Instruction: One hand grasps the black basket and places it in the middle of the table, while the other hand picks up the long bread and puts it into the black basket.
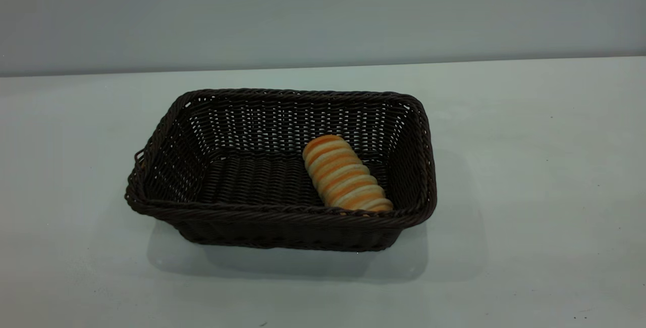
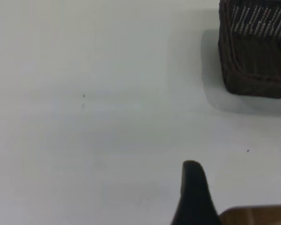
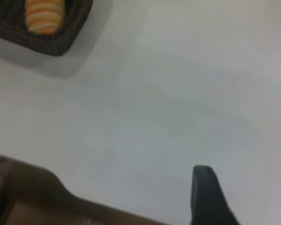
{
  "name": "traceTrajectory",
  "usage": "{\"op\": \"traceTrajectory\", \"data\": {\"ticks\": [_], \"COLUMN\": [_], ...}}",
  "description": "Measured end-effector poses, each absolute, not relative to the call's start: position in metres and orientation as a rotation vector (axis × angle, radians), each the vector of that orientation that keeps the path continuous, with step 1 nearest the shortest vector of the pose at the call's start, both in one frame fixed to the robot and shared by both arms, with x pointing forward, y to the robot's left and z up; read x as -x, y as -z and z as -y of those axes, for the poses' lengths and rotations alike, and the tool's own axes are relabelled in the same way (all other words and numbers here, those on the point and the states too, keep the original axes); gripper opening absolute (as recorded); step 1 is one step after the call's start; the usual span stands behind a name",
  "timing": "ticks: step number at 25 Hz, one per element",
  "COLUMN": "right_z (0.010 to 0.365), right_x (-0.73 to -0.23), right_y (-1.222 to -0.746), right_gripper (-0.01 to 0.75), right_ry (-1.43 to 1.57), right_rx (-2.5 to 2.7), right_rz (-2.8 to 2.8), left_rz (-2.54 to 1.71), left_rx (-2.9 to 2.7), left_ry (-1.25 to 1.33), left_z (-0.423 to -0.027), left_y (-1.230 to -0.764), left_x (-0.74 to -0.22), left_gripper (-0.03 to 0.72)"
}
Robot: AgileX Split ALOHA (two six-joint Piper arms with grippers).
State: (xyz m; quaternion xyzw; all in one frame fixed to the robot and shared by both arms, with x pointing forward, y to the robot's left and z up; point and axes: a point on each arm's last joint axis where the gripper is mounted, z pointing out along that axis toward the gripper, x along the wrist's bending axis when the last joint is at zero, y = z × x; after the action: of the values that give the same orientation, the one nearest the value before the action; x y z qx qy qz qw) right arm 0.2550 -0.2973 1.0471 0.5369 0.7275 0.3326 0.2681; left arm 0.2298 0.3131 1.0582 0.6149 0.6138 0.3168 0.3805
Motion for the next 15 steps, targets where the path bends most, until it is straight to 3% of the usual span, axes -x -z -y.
{"op": "traceTrajectory", "data": {"ticks": [15], "right_z": [0.296], "right_x": [-0.256], "right_y": [-1.039], "right_gripper": [0.38], "right_ry": [-0.888], "right_rx": [-1.463], "right_rz": [-1.987], "left_rz": [-1.495], "left_rx": [-1.72], "left_ry": [-0.826], "left_z": [-0.309], "left_y": [-1.043], "left_x": [-0.236], "left_gripper": [0.568]}}
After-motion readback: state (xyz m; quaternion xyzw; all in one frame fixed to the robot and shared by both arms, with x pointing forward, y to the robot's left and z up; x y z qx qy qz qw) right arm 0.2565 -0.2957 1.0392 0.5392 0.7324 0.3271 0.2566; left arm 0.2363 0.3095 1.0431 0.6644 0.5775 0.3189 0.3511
